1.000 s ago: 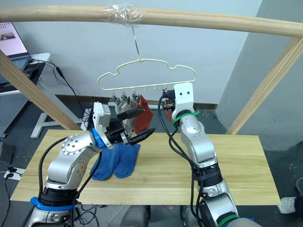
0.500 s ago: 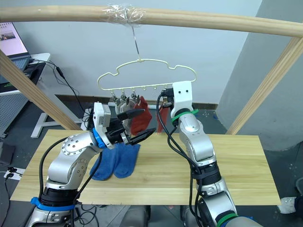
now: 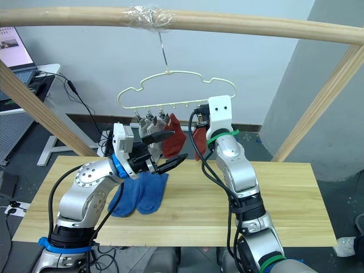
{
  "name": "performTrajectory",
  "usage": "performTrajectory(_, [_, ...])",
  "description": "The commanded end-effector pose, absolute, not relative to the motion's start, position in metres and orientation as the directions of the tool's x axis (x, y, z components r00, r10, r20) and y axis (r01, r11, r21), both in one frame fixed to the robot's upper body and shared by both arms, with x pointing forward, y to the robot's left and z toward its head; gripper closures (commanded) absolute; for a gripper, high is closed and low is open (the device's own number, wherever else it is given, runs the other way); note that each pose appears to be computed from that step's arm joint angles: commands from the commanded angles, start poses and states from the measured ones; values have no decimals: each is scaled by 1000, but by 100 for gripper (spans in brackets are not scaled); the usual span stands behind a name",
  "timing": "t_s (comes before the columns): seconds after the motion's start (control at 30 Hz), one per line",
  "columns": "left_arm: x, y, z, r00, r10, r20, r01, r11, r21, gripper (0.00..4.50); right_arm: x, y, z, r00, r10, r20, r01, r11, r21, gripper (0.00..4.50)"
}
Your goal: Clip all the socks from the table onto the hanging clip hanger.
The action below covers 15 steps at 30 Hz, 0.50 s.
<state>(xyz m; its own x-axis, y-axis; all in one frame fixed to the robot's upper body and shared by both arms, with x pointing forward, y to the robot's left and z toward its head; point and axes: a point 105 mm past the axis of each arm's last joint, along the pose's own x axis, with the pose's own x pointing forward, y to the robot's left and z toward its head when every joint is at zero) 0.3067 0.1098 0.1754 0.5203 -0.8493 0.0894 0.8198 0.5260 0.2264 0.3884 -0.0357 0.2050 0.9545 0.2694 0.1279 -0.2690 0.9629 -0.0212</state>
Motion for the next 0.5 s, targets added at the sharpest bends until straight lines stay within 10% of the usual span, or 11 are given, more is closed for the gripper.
performTrajectory(0.03, [302, 104, 186, 497, -859, 124, 819, 511, 262, 0, 386, -33, 223, 942, 275, 194, -276, 961, -22, 364])
performTrajectory(0.13, [302, 104, 185, 495, -860, 124, 820, 510, 259, 0, 386, -34, 222, 943, 272, 192, -273, 962, -22, 431])
performTrajectory(0.5, [302, 104, 183, 495, -860, 123, 821, 509, 259, 0, 385, -35, 221, 944, 270, 187, -270, 962, -26, 434])
